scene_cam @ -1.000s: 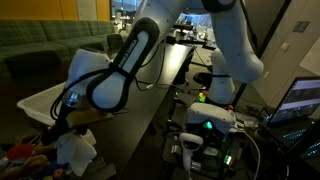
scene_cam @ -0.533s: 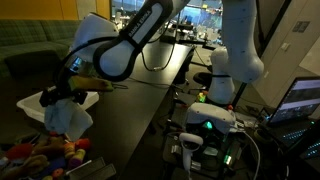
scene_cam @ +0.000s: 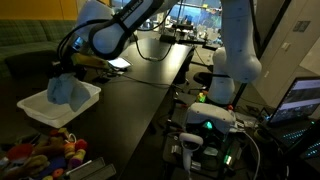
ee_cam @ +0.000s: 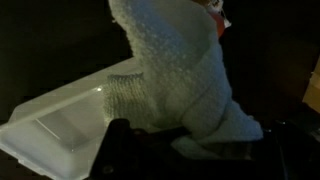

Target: Push the items on the table to the left using the white cloth

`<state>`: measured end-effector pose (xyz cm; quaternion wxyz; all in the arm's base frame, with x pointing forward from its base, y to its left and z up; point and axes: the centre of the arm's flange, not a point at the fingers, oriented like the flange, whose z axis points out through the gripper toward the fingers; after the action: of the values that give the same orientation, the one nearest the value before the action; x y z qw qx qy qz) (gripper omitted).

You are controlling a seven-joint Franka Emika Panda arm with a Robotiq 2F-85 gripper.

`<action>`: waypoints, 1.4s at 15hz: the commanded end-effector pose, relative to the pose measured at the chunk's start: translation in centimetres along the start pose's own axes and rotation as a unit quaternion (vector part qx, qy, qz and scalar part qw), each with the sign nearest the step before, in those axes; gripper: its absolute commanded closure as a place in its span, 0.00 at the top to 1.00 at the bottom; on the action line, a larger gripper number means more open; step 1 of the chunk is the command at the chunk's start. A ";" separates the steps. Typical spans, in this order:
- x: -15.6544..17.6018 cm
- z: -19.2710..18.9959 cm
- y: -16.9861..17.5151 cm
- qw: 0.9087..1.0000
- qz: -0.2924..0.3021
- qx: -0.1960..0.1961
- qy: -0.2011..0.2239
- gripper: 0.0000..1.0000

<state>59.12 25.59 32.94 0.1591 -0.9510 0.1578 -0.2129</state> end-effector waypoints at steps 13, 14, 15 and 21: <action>20.3 14.3 5.1 0.996 -0.048 -0.078 -0.004 0.09; 21.0 15.0 5.5 0.995 -0.049 -0.089 0.000 0.27; 21.5 16.0 6.1 0.994 -0.044 -0.103 0.012 0.32; 25.9 17.2 9.0 0.988 -0.001 -0.143 0.056 0.80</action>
<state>80.20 11.93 23.15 0.0306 -0.9574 0.1747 -0.2278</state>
